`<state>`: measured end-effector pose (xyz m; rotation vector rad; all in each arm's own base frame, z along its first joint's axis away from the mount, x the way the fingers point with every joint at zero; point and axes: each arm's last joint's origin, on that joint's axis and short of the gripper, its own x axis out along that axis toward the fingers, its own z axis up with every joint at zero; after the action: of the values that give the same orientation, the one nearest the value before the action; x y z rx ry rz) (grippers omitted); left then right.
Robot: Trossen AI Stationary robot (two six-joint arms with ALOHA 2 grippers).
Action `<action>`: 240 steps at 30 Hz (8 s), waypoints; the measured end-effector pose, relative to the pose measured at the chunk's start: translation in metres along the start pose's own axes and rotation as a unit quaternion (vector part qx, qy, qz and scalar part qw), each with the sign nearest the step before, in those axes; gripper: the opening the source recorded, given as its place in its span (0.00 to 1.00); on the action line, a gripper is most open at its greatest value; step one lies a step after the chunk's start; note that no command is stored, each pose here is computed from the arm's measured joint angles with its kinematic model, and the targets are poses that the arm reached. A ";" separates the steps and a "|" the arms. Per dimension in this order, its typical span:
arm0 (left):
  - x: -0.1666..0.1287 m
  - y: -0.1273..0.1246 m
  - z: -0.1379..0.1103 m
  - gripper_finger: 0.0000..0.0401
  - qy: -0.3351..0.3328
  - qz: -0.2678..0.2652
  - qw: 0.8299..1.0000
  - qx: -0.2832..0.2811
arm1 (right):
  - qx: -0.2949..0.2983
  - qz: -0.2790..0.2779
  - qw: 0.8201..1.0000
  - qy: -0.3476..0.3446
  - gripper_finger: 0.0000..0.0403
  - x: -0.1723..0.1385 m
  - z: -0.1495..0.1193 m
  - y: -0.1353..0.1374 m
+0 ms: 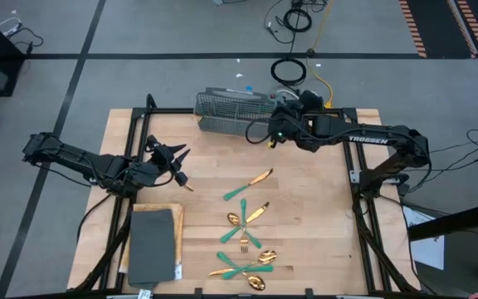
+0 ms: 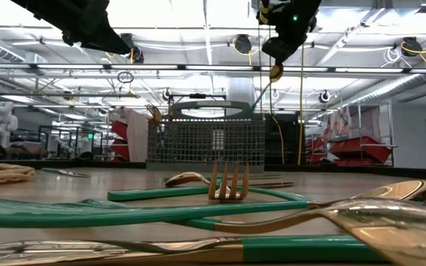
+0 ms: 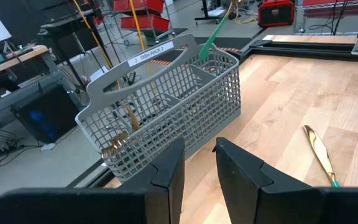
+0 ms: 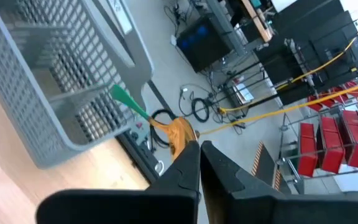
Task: Sort silverware
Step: Put the green spoon into the gray silverware basket, then put the green table knife into the gray silverware basket
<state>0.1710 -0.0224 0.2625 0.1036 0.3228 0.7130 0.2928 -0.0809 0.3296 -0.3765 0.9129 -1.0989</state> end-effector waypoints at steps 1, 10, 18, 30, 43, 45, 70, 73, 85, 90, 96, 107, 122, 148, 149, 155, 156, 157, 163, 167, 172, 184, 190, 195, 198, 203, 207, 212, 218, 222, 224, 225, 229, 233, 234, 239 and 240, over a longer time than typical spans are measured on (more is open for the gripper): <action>0.000 0.000 0.000 0.25 0.000 0.000 1.000 0.000 | -0.003 0.000 1.000 0.004 0.00 0.000 -0.001 0.000; 0.000 0.000 0.000 0.25 0.000 0.000 1.000 0.000 | -0.029 0.021 0.999 0.021 0.00 0.001 -0.006 0.000; 0.000 0.000 0.000 0.25 0.000 0.000 1.000 -0.012 | -0.051 0.060 0.997 0.023 0.00 0.010 -0.004 -0.001; 0.000 0.000 0.000 0.25 0.000 0.000 1.000 -0.011 | -0.072 0.105 0.992 -0.008 0.01 0.024 0.005 -0.008; 0.000 0.000 0.000 0.25 0.000 0.000 1.000 -0.011 | -0.072 0.097 0.992 -0.019 0.30 0.028 0.008 -0.012; 0.000 0.000 0.000 0.25 0.000 0.000 1.000 -0.011 | -0.076 0.137 0.987 -0.029 0.31 0.025 0.009 -0.008; 0.000 0.000 -0.001 0.25 0.003 0.001 1.000 -0.008 | -0.318 0.522 0.789 -0.067 0.32 0.019 -0.033 0.197; 0.000 0.000 -0.001 0.25 0.004 0.001 1.000 -0.007 | -0.333 0.520 0.783 -0.080 0.32 0.022 -0.022 0.206; 0.000 0.000 -0.003 0.25 0.010 0.002 1.000 0.002 | -0.357 0.516 0.775 -0.080 0.32 0.035 -0.017 0.215; 0.000 0.001 -0.004 0.25 0.014 0.003 1.000 0.008 | -0.357 0.513 0.777 -0.071 0.32 0.051 -0.022 0.225; 0.000 0.001 -0.005 0.25 0.016 0.003 1.000 0.009 | -0.365 0.519 0.772 -0.036 0.32 0.061 -0.030 0.231; 0.001 0.000 -0.008 0.25 0.017 0.004 1.000 0.012 | -0.377 0.509 0.774 0.002 0.13 0.065 -0.037 0.228; 0.003 0.000 -0.023 0.25 0.030 0.010 0.999 -0.007 | -0.397 0.456 0.797 0.017 0.00 0.041 -0.036 0.213; 0.003 -0.001 -0.022 0.25 0.028 0.009 1.000 -0.010 | -0.509 0.418 0.751 0.038 0.38 0.041 -0.046 0.205; 0.003 -0.001 -0.022 0.25 0.028 0.009 1.000 -0.010 | -0.507 0.418 0.753 0.035 0.40 0.041 -0.045 0.204; 0.003 0.000 -0.022 0.25 0.027 0.011 1.000 -0.009 | -0.498 0.462 0.734 0.004 0.41 0.044 -0.041 0.206; 0.003 0.000 -0.022 0.25 0.027 0.011 1.000 -0.010 | -0.487 0.479 0.731 -0.001 0.39 0.046 -0.040 0.207; 0.003 0.000 -0.022 0.25 0.027 0.011 1.000 -0.010 | -0.478 0.492 0.728 -0.003 0.38 0.049 -0.040 0.207; 0.003 0.000 -0.022 0.25 0.028 0.013 1.000 -0.008 | -0.456 0.510 0.729 0.025 0.34 0.073 -0.045 0.209; 0.003 0.000 -0.023 0.25 0.029 0.014 0.999 -0.006 | -0.443 0.524 0.725 0.053 0.34 0.086 -0.052 0.215; 0.003 0.000 -0.023 0.25 0.029 0.013 0.999 -0.006 | -0.436 0.529 0.725 0.069 0.27 0.091 -0.057 0.220; 0.003 0.000 -0.023 0.25 0.029 0.014 0.999 -0.006 | -0.441 0.503 0.739 0.073 0.01 0.086 -0.055 0.222; 0.003 0.000 -0.023 0.25 0.029 0.014 0.999 -0.006 | -0.438 0.483 0.756 0.052 0.00 0.064 -0.045 0.214; 0.003 0.000 -0.023 0.25 0.029 0.014 0.999 -0.006 | -0.425 0.471 0.772 0.048 0.00 0.054 -0.039 0.204; 0.003 0.000 -0.023 0.25 0.029 0.013 0.999 -0.006 | -0.434 0.445 0.781 0.054 0.00 0.052 -0.039 0.200; 0.003 0.000 -0.023 0.25 0.029 0.014 0.999 -0.005 | -0.465 0.391 0.792 0.061 0.00 0.047 -0.041 0.201; 0.003 0.000 -0.023 0.25 0.030 0.014 0.999 -0.005 | -0.494 0.339 0.798 0.065 0.00 0.042 -0.040 0.199; 0.003 0.000 -0.023 0.25 0.030 0.014 0.999 -0.005 | -0.546 0.238 0.800 0.071 0.00 0.033 -0.038 0.194; 0.003 0.000 -0.023 0.25 0.031 0.014 0.999 -0.002 | -0.616 0.127 0.775 0.062 0.00 0.029 -0.036 0.190; 0.003 0.000 -0.024 0.25 0.032 0.014 0.999 -0.002 | -0.633 0.068 0.768 0.067 0.00 0.032 -0.033 0.186; 0.003 0.000 -0.024 0.25 0.033 0.015 0.999 0.000 | -0.643 0.039 0.761 0.072 0.00 0.035 -0.032 0.183; 0.003 0.000 -0.024 0.25 0.034 0.015 0.999 0.001 | -0.646 0.029 0.760 0.074 0.00 0.036 -0.031 0.180; 0.003 0.000 -0.024 0.25 0.034 0.015 0.999 0.001 | -0.646 -0.016 0.759 0.080 0.00 0.040 -0.026 0.172; 0.004 0.000 -0.027 0.25 0.035 0.015 0.999 0.002 | -0.641 -0.075 0.759 0.082 0.00 0.040 -0.017 0.160; 0.004 0.000 -0.029 0.25 0.037 0.015 0.999 0.001 | -0.625 -0.079 0.773 0.075 0.00 0.038 -0.013 0.155; 0.006 0.000 -0.046 0.25 0.051 0.022 0.998 -0.008 | -0.539 -0.042 0.841 0.011 0.00 0.019 0.010 0.129; 0.006 0.000 -0.048 0.25 0.054 0.023 0.998 -0.010 | -0.524 -0.037 0.851 -0.005 0.00 0.014 0.015 0.125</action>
<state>0.1599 -0.0191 0.2149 0.0545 0.4169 0.7689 0.3815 -0.0409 0.2483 -1.3197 1.4518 -0.5612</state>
